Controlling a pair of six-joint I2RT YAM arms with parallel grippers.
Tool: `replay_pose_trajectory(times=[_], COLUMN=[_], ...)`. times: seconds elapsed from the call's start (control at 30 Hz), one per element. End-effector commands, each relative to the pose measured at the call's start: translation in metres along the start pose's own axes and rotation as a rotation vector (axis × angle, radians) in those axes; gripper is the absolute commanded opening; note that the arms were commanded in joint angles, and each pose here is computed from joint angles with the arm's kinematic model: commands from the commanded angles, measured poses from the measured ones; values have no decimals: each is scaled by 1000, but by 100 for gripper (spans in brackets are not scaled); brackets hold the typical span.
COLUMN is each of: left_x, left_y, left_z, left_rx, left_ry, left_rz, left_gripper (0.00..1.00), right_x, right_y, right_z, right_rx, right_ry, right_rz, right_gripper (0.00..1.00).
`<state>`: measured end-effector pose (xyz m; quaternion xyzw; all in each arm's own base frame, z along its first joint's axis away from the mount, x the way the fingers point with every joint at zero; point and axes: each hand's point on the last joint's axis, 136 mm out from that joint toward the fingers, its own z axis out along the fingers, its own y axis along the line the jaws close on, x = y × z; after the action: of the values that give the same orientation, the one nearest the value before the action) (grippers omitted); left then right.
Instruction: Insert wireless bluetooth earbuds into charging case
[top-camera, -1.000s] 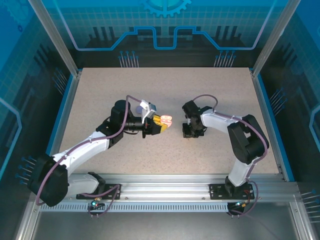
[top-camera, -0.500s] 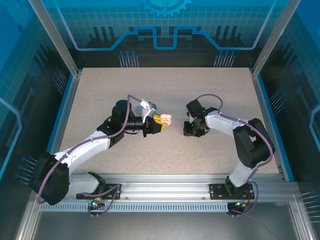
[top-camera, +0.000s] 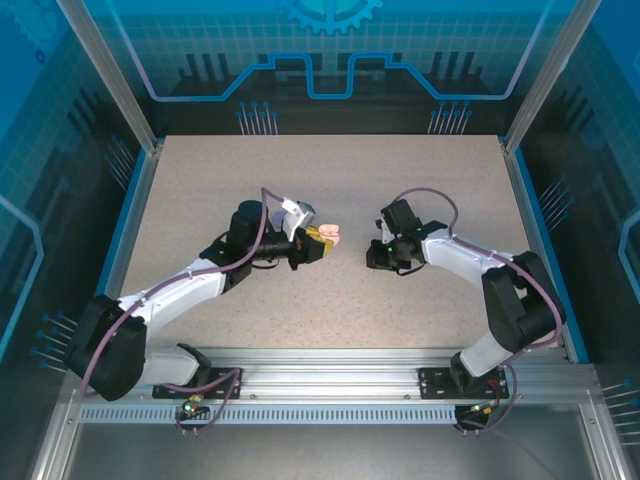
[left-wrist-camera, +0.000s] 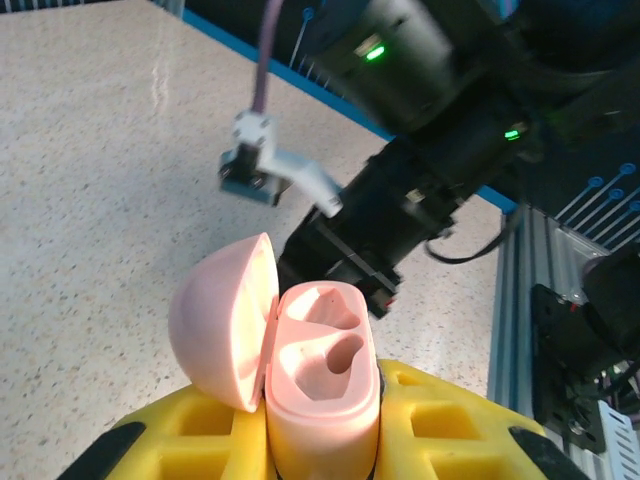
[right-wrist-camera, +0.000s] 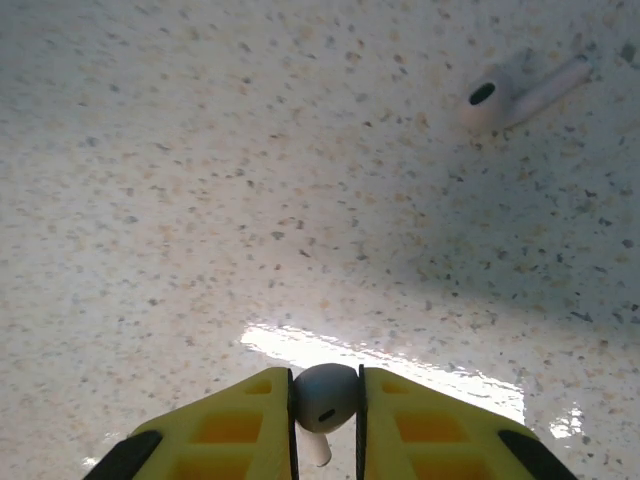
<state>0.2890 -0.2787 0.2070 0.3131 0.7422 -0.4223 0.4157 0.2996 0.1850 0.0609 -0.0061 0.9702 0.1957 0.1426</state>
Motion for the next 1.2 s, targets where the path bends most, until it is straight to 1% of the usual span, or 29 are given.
replay_pose_trajectory(times=[0.0, 0.1, 0.4, 0.6, 0.7, 0.87, 0.93, 1.17], left_x=[6, 10, 11, 11, 11, 10, 11, 10], left_y=[18, 22, 21, 21, 21, 21, 22, 22], left_z=[3, 4, 3, 1, 0, 0, 0, 1], left_rx=[-71, -86, -83, -87, -90, -94, -95, -100], left_ry=[-9, -6, -2, -1, -2, 0, 1, 5], left_rz=[-63, -79, -78, -73, -70, -65, -65, -61], left_gripper=[7, 7, 7, 7, 6, 6, 6, 6], right_x=[-11, -6, 15, 21, 23, 26, 26, 27], right_y=[10, 3, -28, -37, -38, -38, -39, -38], right_z=[-11, -7, 19, 31, 35, 36, 37, 41], right_rx=[-61, -17, 148, 194, 198, 202, 208, 220], right_ry=[-57, -20, 191, 280, 306, 359, 380, 469], right_rz=[-22, -23, -58, -74, -77, -112, -129, -187], right_gripper=[20, 20, 20, 21, 25, 37, 40, 41])
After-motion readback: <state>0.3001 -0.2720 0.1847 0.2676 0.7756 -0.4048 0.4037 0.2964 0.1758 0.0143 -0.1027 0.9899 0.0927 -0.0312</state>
